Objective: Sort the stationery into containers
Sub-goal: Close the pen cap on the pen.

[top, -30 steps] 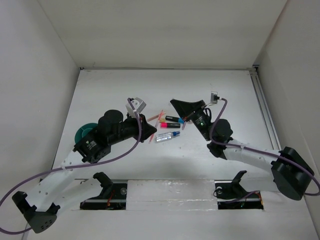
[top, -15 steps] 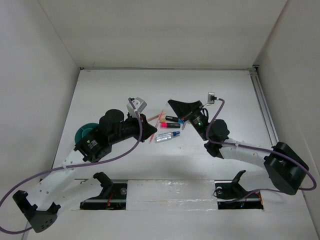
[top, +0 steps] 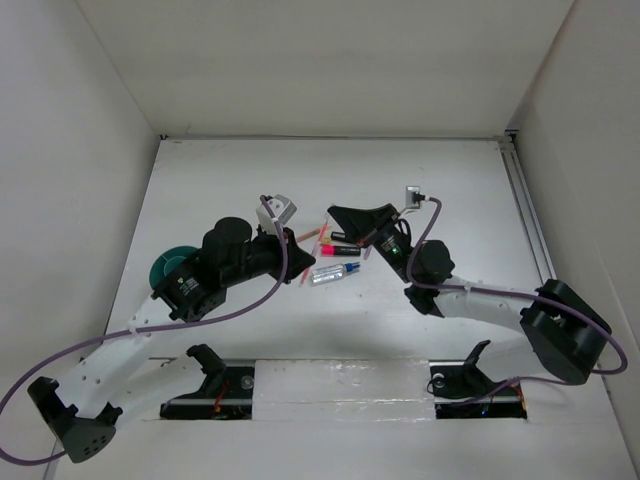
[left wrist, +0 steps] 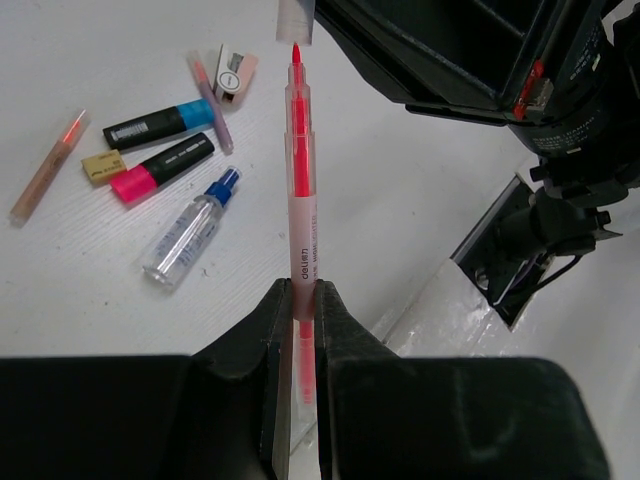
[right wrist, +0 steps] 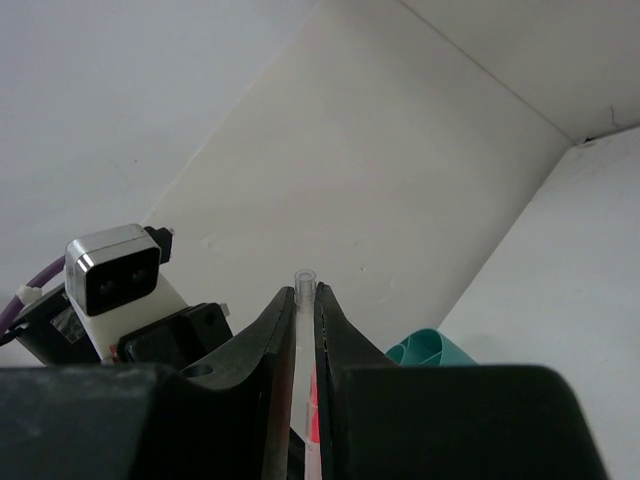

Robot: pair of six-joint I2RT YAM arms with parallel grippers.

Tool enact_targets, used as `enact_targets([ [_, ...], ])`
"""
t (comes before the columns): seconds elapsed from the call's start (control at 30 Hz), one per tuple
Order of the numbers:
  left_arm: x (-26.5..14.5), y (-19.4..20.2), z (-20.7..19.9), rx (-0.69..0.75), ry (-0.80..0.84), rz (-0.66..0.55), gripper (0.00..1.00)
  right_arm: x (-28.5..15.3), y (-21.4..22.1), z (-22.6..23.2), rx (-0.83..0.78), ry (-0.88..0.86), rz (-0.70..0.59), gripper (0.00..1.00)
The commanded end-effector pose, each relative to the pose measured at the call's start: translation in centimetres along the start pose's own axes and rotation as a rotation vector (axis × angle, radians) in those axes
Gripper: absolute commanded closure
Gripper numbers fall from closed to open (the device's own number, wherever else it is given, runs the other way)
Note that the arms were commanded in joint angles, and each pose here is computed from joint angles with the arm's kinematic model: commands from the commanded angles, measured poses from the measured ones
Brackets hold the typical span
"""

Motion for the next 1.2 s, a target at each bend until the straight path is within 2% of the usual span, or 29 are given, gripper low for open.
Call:
enact_targets([
  [0.0, -0.5, -0.8, -0.2, 0.018, 0.016, -0.046, 1.0, 0.6, -0.1, 3.2, 0.02, -0.122, -0.004, 1.0],
  [0.57, -0.3, -0.7, -0.3, 0.016, 0.024, -0.036, 1.0, 0.8, -2.4, 2.5, -0.037, -0.092, -0.068, 1.0],
  [1.17, 0.0, -0.4, 0.3, 0.003, -0.018, -0.022, 1.0, 0.5, -1.7, 2.1, -0.036, -0.097, -0.018, 1.0],
])
Point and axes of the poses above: each gripper's point midway between its finger pads, its own x axis out along the fingers, its own z axis along the line the jaws close on, y = z × x, the point moved 3 cm from there along -x, back along the fingers, and after that the axes turned 15 degrees about x, right-handed, at the moved point
